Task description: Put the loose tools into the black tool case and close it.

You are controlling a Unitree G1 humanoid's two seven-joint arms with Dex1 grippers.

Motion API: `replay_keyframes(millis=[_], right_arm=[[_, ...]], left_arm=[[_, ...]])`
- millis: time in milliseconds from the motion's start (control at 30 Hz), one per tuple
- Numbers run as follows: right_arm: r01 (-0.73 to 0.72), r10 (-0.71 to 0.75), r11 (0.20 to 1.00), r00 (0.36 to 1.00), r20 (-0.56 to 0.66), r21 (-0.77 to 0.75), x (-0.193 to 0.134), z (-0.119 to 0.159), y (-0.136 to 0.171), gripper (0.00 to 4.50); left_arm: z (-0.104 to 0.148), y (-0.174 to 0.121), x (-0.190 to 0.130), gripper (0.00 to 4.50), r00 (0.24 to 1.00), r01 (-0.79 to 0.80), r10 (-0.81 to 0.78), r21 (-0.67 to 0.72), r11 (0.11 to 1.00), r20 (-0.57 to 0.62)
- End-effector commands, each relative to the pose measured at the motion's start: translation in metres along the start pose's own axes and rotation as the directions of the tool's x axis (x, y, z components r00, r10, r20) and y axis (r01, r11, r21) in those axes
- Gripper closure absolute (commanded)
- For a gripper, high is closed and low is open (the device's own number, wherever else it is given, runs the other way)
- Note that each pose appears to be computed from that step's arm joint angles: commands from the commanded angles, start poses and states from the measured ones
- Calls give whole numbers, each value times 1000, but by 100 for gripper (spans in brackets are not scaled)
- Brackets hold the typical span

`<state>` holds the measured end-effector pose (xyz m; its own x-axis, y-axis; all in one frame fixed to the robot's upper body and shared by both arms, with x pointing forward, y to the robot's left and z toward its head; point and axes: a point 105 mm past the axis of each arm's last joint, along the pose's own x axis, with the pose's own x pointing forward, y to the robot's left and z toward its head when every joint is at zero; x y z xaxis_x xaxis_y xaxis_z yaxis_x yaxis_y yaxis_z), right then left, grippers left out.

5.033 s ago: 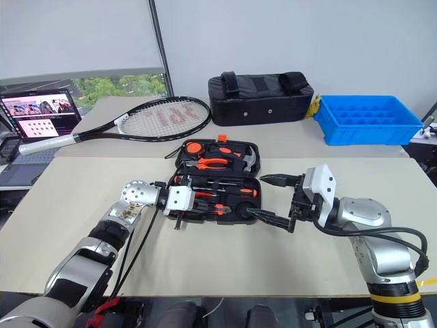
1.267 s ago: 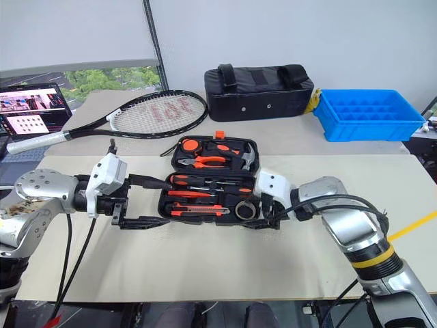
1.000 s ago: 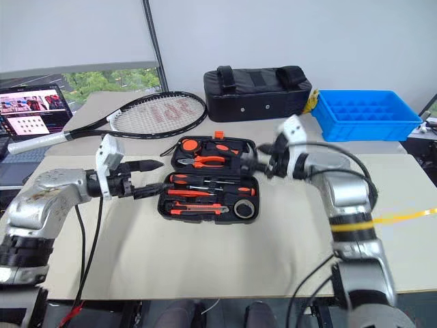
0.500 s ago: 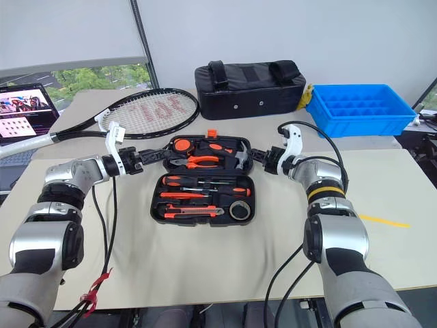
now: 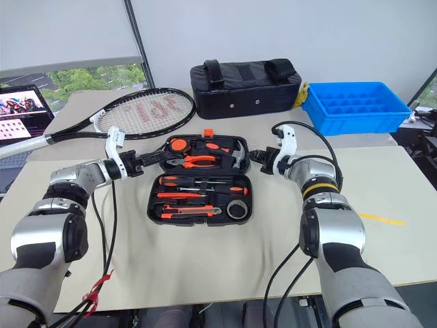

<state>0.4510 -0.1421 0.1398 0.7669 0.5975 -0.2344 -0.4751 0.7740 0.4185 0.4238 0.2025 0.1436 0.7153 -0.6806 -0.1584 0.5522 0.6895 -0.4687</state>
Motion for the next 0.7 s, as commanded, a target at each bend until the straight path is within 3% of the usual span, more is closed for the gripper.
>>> replay_keyframes(millis=[33,300,433,700], right_arm=[[-1,2,1000,999,47,-6,0,12,2,340],[-14,14,1000,1000,26,1,6,5,8,340],[-43,43,999,999,26,2,9,6,14,443],[-72,72,997,997,22,-2,7,6,16,448]], left_arm=[[13,-2,-1,0,999,3,-4,27,1000,37],[13,-1,-1,0,999,-3,2,28,1000,40],[13,-1,-2,0,999,-6,5,30,1000,40],[1,8,-1,0,998,-69,69,22,997,8]])
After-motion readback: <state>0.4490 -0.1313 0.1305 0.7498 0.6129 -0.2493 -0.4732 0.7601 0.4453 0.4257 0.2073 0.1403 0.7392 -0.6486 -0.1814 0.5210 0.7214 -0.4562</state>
